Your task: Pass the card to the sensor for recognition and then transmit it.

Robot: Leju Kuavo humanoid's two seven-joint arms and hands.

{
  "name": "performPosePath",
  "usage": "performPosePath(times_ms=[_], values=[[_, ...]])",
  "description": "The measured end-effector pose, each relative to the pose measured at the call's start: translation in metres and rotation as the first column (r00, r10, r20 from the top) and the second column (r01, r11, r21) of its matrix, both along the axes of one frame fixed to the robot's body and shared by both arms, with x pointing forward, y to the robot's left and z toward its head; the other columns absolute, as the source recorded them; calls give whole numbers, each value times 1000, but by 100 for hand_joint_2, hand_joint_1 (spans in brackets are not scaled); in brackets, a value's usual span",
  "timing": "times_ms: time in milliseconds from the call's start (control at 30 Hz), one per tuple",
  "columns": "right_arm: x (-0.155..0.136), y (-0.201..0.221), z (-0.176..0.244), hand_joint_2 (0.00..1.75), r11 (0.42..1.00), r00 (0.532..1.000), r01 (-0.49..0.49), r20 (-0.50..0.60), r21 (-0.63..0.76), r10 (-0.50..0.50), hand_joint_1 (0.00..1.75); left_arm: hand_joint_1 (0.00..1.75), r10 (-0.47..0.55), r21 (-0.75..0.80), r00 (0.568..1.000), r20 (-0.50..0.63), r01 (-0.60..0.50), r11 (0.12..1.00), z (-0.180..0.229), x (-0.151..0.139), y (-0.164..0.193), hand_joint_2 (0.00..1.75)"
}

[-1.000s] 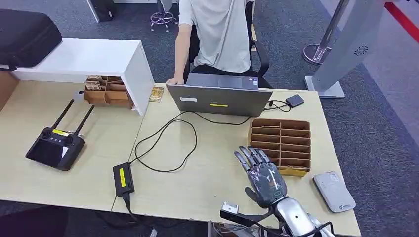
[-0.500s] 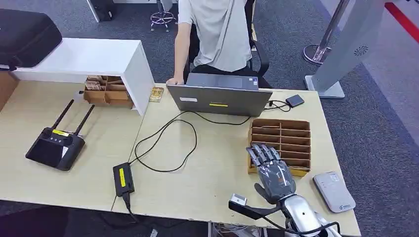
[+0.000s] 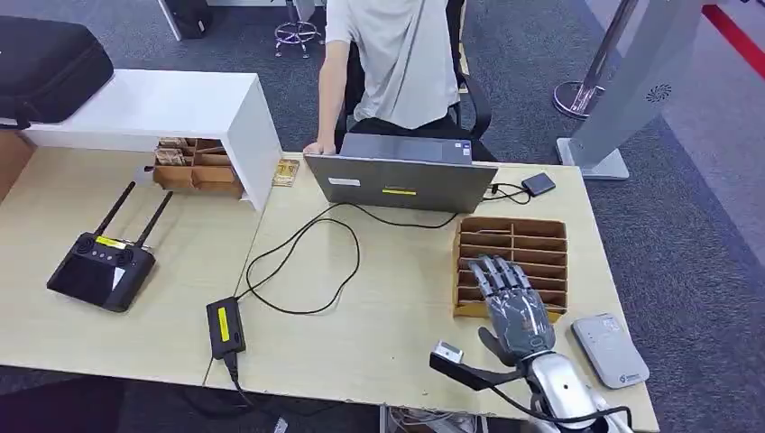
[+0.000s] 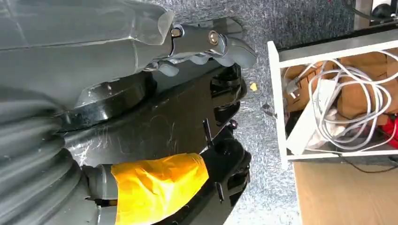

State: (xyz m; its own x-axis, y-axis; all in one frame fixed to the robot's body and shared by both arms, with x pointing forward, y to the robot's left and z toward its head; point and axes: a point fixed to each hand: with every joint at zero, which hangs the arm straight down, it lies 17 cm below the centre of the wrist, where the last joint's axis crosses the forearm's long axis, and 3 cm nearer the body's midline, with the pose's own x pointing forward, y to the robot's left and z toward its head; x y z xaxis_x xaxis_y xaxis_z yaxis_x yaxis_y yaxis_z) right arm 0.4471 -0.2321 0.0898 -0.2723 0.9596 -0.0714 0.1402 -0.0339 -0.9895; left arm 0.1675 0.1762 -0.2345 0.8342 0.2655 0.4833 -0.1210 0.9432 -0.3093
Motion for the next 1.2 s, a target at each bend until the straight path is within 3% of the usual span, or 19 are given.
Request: performPosePath(times_ms=[300,333,367,400,867,1067,1133,1167,1200], values=[[-5,-12,3,175,1000,1000,23,11,18,-23,0,0,6,-4,1000,0,-6,1000,0,0,0,175],[-6,-12,4,175,1000,1000,22,11,20,-23,108,0,7,-5,1000,0,-7,1000,0,0,0,175],[-6,-12,4,175,1000,1000,22,11,21,-23,171,0,7,-6,1000,0,-7,1000,0,0,0,175],[-7,-13,3,175,999,1000,25,10,23,-25,175,0,8,-8,1000,0,-8,1000,0,0,0,175],[-12,-16,-2,175,998,1000,17,-24,53,-16,173,0,19,-23,1000,0,-19,1000,1,0,-1,175],[-13,-19,-3,175,997,999,20,-40,71,-18,157,0,19,-30,1000,1,-19,999,2,0,-3,175],[-13,-19,-3,175,997,999,21,-40,72,-18,127,0,19,-31,1000,1,-19,999,2,0,-3,175],[-13,-19,-3,175,997,999,21,-39,72,-18,0,0,19,-31,1000,1,-19,999,2,0,-3,175],[-14,-19,-3,175,997,999,20,-39,72,-17,0,0,19,-31,1000,1,-19,999,2,0,-3,175]])
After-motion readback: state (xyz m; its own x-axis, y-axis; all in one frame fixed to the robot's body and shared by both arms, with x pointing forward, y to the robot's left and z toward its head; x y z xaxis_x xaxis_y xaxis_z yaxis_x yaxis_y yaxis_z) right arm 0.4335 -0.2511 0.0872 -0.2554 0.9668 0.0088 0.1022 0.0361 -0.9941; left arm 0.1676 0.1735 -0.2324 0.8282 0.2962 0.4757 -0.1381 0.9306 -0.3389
